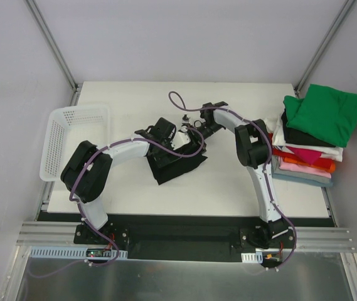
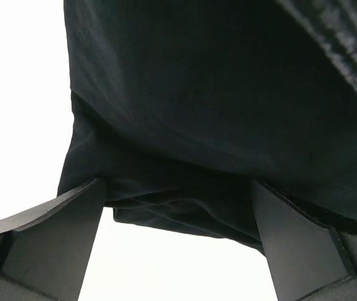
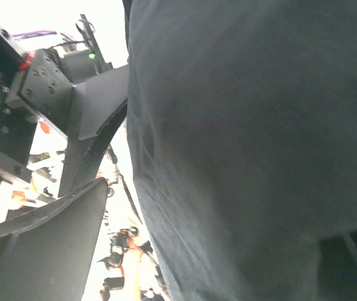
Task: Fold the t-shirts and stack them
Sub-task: Neatly place the folded tshirt to the corner
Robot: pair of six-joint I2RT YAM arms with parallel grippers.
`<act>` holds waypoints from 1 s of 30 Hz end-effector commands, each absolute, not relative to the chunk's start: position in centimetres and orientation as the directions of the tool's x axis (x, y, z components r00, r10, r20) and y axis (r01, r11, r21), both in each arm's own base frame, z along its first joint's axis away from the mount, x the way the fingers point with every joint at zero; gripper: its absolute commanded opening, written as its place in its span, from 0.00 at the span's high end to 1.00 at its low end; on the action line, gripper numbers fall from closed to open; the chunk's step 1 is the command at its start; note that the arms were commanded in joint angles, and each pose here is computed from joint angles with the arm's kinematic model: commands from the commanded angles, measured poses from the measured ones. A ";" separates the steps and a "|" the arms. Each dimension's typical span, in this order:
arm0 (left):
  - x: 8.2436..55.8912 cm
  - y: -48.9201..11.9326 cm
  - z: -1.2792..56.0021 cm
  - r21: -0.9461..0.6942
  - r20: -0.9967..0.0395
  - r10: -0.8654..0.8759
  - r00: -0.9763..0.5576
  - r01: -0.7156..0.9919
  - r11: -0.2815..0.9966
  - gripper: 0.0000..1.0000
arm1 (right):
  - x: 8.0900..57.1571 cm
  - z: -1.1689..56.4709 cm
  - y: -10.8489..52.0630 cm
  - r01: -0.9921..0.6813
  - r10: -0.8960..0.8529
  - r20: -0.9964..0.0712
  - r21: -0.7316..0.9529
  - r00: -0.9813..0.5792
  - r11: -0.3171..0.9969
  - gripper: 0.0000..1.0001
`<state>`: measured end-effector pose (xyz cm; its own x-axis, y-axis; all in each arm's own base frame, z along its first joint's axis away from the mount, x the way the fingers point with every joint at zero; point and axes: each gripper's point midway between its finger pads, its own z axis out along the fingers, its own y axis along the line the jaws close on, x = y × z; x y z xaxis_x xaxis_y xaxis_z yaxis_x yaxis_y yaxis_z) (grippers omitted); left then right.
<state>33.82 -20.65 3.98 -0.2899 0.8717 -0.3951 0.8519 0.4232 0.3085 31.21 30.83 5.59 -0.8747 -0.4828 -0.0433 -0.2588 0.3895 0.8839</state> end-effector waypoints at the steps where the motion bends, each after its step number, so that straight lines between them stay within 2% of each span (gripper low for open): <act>1: 33.0 -21.2 4.3 0.292 -0.403 0.873 -0.273 0.866 0.406 0.01 | 30.4 7.1 31.9 -0.306 -0.529 -0.091 0.892 -0.844 0.334 0.03; 4: 33.2 -21.0 4.5 0.305 -0.401 0.875 -0.270 0.862 0.405 0.00 | 30.1 7.0 31.6 -0.313 -0.540 -0.087 0.886 -0.837 0.343 0.01; 6: 33.2 -21.0 4.7 0.311 -0.400 0.877 -0.266 0.861 0.403 0.01 | 30.1 6.9 31.3 -0.312 -0.542 -0.078 0.881 -0.837 0.355 0.08; 9: 33.2 -20.8 4.8 0.316 -0.400 0.877 -0.265 0.859 0.403 0.01 | 30.0 6.5 30.9 -0.304 -0.544 -0.065 0.881 -0.837 0.362 0.23; 10: 33.3 -20.8 4.8 0.318 -0.399 0.877 -0.266 0.857 0.405 0.00 | 30.0 6.4 30.9 -0.303 -0.544 -0.065 0.882 -0.837 0.361 0.37; 12: 33.2 -20.7 4.7 0.318 -0.396 0.879 -0.266 0.858 0.403 0.01 | 29.9 6.1 30.8 -0.298 -0.547 -0.058 0.883 -0.835 0.362 0.54; 13: 33.3 -20.6 4.8 0.322 -0.398 0.878 -0.265 0.856 0.404 0.01 | 29.9 6.1 30.8 -0.297 -0.547 -0.058 0.885 -0.835 0.359 0.79; 14: 33.3 -20.6 4.7 0.321 -0.396 0.879 -0.267 0.857 0.404 0.01 | 29.9 6.0 30.9 -0.295 -0.548 -0.055 0.885 -0.835 0.360 0.92; 15: 33.2 -20.5 4.7 0.320 -0.394 0.879 -0.268 0.856 0.405 0.01 | 29.8 5.8 30.8 -0.290 -0.547 -0.047 0.884 -0.836 0.366 0.99; 20: 33.7 -20.3 5.5 0.329 -0.416 0.866 -0.279 0.841 0.429 0.01 | 29.9 5.4 30.2 -0.322 -0.561 -0.059 0.866 -0.826 0.383 0.99; 30: 36.5 -18.9 10.7 0.464 -0.448 0.857 -0.254 0.754 0.465 0.01 | 31.9 8.3 27.5 -0.454 -0.534 -0.167 0.759 -0.829 0.467 0.99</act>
